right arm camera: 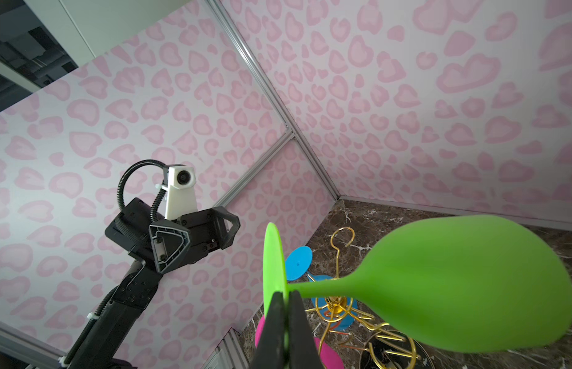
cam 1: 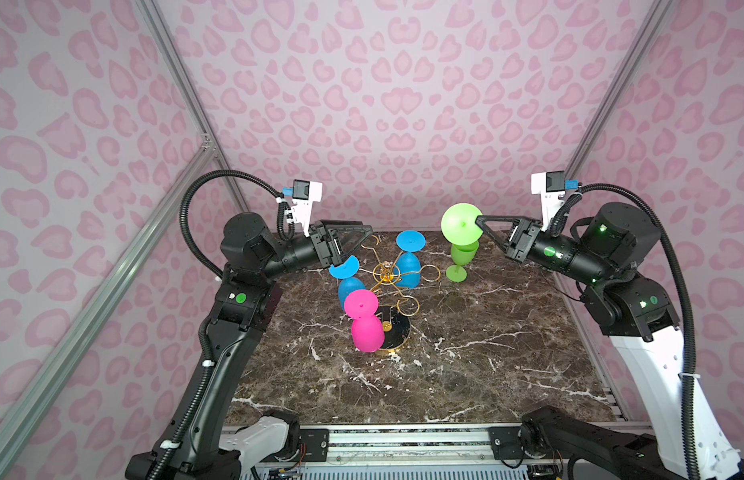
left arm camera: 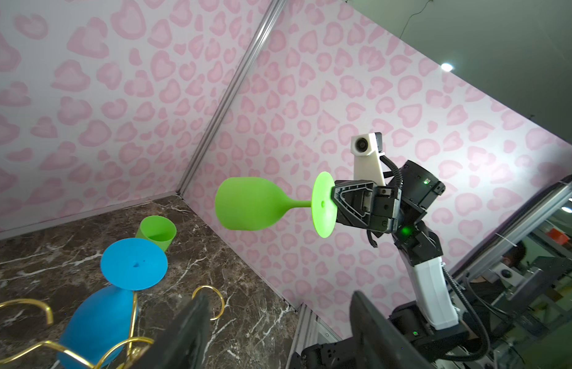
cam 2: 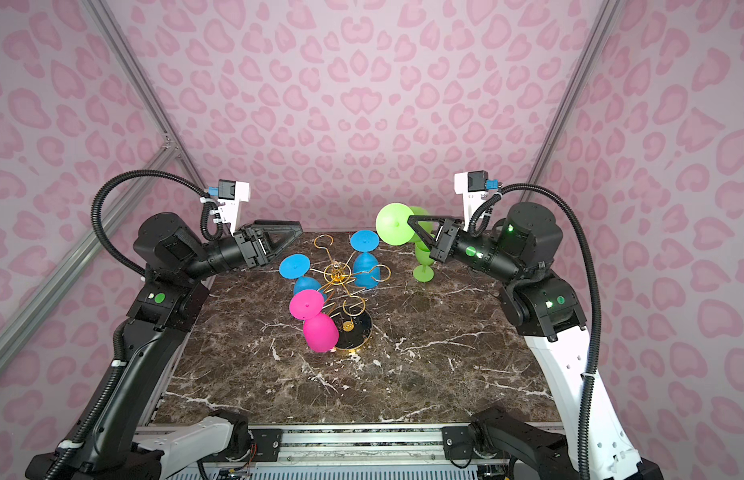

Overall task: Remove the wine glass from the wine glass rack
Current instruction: 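Raise the glass by its base with the right gripper while the left gripper approaches, then grasp the glass base with the left gripper while the right gripper releases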

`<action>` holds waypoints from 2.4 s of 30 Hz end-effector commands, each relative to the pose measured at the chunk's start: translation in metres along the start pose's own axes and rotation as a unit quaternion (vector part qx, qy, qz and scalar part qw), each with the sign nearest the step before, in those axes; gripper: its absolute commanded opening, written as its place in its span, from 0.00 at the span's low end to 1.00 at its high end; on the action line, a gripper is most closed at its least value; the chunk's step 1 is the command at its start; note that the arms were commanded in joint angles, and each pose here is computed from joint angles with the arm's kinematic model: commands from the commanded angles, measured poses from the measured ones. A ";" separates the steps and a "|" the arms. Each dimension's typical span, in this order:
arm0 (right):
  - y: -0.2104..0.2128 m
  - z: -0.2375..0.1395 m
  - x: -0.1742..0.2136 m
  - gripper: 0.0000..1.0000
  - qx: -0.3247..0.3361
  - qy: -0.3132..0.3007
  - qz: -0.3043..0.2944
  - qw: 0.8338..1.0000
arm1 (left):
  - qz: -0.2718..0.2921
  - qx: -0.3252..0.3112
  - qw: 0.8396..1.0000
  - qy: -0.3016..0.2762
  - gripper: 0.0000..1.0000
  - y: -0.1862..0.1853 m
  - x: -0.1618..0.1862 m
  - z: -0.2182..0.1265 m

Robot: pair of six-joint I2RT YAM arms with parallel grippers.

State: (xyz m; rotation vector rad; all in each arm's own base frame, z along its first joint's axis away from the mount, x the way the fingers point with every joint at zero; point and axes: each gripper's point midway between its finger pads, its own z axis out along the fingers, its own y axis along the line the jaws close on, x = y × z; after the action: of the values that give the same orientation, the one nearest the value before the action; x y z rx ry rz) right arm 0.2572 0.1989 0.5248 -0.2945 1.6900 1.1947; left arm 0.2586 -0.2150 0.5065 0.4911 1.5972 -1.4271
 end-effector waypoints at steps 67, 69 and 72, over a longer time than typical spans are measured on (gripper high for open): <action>-0.026 0.081 0.042 0.98 0.067 -0.042 -0.269 0.960 | -0.113 0.050 0.990 -0.070 0.04 -0.016 -0.066 0.039; -0.028 0.095 0.045 0.99 0.067 -0.043 -0.289 0.954 | -0.121 0.048 0.989 -0.073 0.04 -0.014 -0.066 0.039; -0.024 0.114 0.048 0.99 0.069 -0.058 -0.323 0.942 | -0.125 0.047 0.988 -0.079 0.04 -0.015 -0.068 0.037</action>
State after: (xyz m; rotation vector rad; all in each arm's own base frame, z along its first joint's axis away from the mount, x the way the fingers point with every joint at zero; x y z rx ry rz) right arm 0.3087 0.2909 0.4509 -0.6183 1.5299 0.6906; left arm 0.2971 -0.2392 0.5596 0.2397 1.5656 -1.6835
